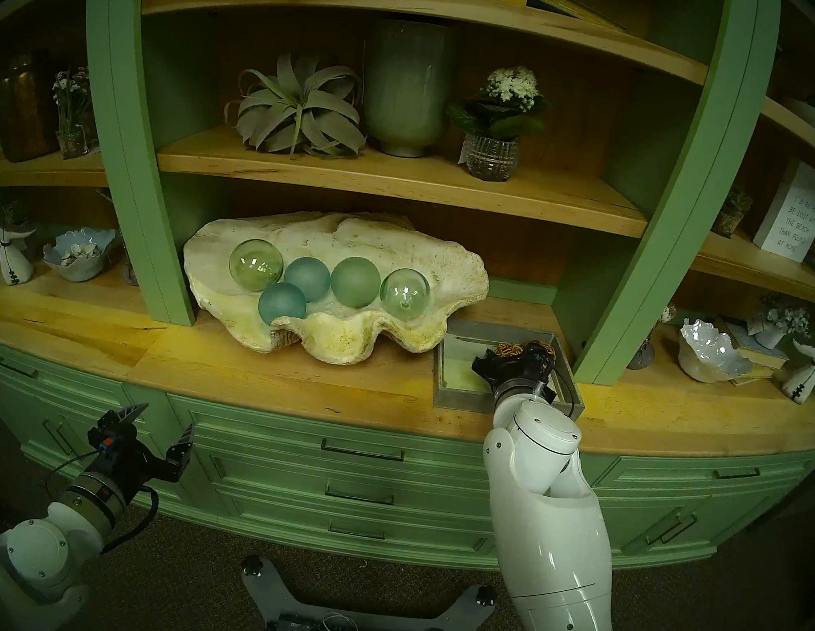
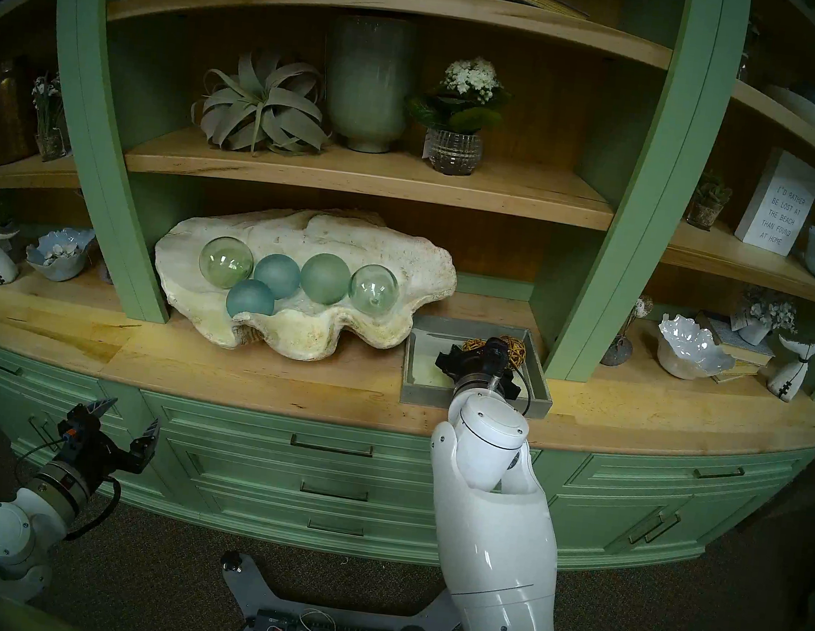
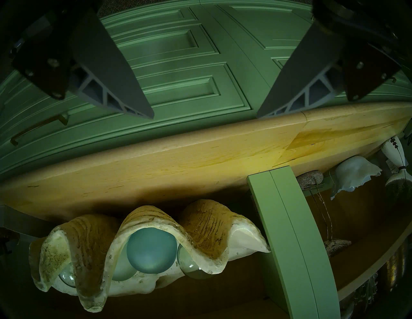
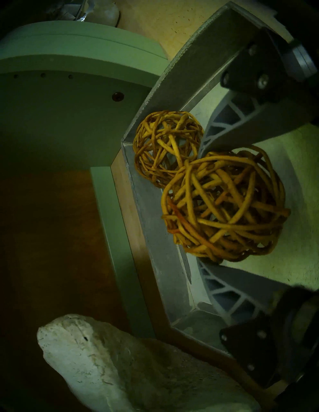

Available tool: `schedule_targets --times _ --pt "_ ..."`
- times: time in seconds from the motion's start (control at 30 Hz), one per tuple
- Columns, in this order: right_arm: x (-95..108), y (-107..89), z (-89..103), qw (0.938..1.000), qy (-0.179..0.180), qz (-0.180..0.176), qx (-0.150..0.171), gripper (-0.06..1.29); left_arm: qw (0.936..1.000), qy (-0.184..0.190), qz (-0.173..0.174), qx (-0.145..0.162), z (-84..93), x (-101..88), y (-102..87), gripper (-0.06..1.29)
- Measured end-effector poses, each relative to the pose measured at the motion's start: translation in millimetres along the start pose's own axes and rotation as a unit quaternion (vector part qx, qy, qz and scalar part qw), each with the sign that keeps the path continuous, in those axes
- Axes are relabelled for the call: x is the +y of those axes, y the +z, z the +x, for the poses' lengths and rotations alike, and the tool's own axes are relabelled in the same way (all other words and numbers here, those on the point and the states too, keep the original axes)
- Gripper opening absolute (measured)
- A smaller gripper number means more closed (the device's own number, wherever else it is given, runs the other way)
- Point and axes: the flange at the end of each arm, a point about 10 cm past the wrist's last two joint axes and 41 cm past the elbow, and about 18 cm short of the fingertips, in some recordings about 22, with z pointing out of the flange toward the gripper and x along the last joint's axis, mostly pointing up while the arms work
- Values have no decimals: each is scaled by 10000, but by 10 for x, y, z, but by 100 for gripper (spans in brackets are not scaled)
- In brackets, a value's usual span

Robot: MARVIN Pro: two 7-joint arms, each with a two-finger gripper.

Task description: Put wooden balls into bowl

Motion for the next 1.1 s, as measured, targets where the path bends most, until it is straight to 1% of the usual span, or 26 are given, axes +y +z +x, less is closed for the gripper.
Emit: schedule_targets --times 0.1,0.13,0.17,0.2,0.33,0.37,0.43,0.47,0.53,0.67,0.7,0.8,0.87,1.1 --pt "-12 -1 -6 10000 -24 4 21 111 10000 0 0 0 0 0 0 126" --pt "-17 -2 -7 10000 -33 7 28 105 10000 0 0 0 0 0 0 126" --pt "-24 -5 -9 10000 -41 13 32 93 10000 0 0 0 0 0 0 126" --pt "-29 -6 -10 10000 -45 16 34 86 10000 0 0 -1 0 0 0 126" --pt "-48 -14 -14 10000 -71 30 53 84 10000 1 0 -1 0 0 -1 126" --pt "-55 -17 -18 9999 -81 36 61 79 10000 0 0 -2 -1 0 -1 126" --pt "-67 -24 -28 9999 -106 45 78 76 10000 1 0 -2 -1 0 -1 126" --pt "-73 -29 -27 9999 -121 51 103 71 10000 1 0 -2 -1 0 -1 126" --pt "-90 -42 -12 9997 -138 77 161 67 10000 1 0 -3 -1 0 -1 126" --pt "-102 -65 -18 9995 -214 96 218 65 10000 1 0 -3 -1 0 -1 126" --pt "-104 -73 -20 9994 -239 101 234 60 10000 1 0 -4 -1 0 -1 126" --pt "-109 -94 -14 9991 -287 112 277 59 10000 1 0 -4 -1 0 -1 126" --pt "-115 -109 -4 9989 -324 119 321 53 10000 1 0 -4 -1 0 -1 126" --pt "-137 -167 44 9978 -426 143 484 53 10000 2 1 -5 -2 1 -1 126"
